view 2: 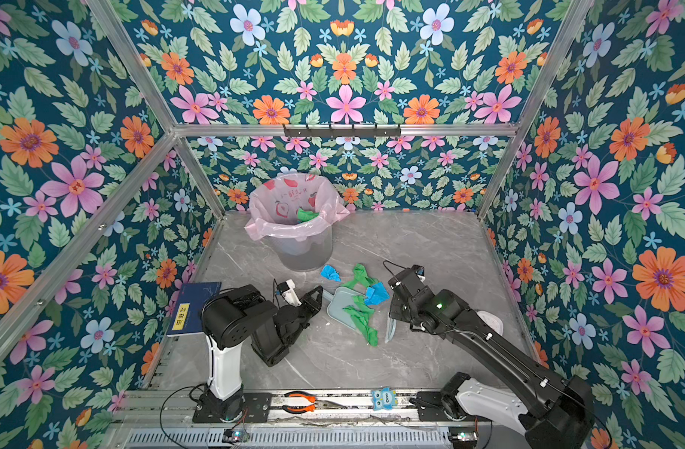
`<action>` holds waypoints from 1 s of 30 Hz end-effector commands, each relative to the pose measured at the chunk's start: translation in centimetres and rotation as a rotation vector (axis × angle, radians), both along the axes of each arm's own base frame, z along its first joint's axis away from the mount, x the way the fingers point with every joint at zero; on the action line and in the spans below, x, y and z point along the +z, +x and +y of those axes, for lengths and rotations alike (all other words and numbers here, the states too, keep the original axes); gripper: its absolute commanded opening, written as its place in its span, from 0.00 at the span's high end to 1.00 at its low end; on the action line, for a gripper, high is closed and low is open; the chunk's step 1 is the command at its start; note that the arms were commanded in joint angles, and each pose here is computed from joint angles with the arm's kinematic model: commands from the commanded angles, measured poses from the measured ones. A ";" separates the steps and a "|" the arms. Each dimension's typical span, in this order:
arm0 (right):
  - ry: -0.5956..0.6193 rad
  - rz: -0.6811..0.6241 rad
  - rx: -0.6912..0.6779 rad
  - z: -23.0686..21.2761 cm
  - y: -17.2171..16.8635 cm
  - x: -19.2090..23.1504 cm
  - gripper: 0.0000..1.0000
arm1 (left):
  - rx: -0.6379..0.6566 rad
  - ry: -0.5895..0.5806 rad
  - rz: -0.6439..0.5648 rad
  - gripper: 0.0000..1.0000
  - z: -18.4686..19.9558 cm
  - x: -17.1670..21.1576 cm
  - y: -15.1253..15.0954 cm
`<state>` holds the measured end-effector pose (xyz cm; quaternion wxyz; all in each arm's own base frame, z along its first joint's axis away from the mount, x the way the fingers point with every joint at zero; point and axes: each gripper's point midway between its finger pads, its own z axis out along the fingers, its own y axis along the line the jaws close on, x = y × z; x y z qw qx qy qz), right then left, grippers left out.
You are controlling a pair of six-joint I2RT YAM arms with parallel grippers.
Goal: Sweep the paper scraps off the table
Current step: 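Sweep green and blue scraps with the right gripper's brush into the dustpan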
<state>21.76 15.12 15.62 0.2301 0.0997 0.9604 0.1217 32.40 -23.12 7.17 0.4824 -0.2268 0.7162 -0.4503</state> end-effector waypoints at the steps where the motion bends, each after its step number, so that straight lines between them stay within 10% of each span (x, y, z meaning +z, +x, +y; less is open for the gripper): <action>1: -0.001 0.048 -0.019 0.9 -0.7 -1.5 1.00 | -0.008 -0.017 -0.025 1.00 -0.2 0.7 0.0; 30: -0.010 -0.097 0.092 6.0 4.8 1.8 1.00 | 0.104 -0.014 0.014 1.00 3.2 -0.1 -0.2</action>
